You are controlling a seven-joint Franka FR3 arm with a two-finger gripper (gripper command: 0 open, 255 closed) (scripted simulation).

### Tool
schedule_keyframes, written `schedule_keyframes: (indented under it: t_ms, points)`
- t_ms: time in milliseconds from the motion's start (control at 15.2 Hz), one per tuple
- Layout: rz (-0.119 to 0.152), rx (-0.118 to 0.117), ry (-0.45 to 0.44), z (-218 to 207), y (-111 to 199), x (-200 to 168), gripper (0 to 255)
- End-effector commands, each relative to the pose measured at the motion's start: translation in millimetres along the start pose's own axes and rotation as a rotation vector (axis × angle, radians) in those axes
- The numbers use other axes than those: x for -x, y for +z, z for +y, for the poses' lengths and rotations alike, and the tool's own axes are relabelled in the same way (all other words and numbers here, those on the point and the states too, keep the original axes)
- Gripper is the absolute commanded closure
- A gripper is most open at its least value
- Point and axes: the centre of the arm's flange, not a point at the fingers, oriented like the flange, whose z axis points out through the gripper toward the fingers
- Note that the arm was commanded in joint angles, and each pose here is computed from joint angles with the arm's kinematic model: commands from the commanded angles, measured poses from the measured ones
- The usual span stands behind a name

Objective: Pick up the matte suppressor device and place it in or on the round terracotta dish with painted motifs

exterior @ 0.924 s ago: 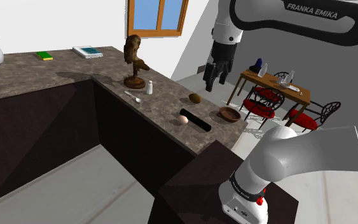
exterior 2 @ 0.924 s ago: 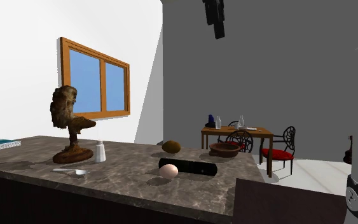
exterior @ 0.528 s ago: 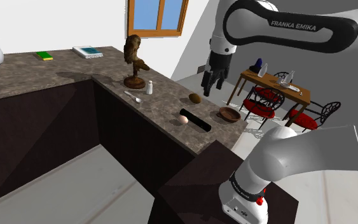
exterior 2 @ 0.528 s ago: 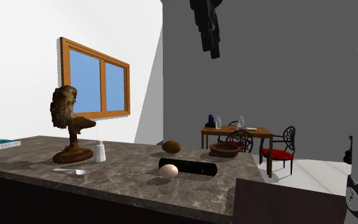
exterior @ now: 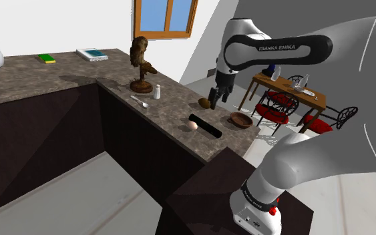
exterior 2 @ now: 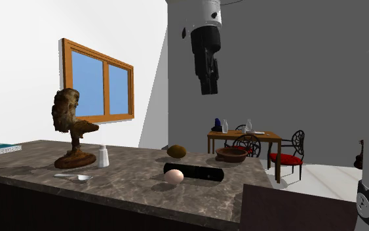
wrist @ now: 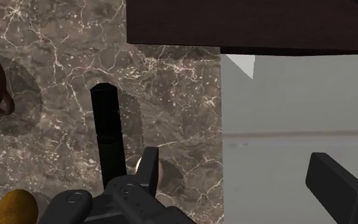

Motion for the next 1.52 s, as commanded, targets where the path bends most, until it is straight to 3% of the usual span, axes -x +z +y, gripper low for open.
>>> schedule_keyframes:
  t_ms: [0, 1452]
  points:
    - [0.009, -0.001, -0.001, 16, 22, -10, 0]
    - [0.080, -0.020, -0.010, 163, 244, -120, 0]
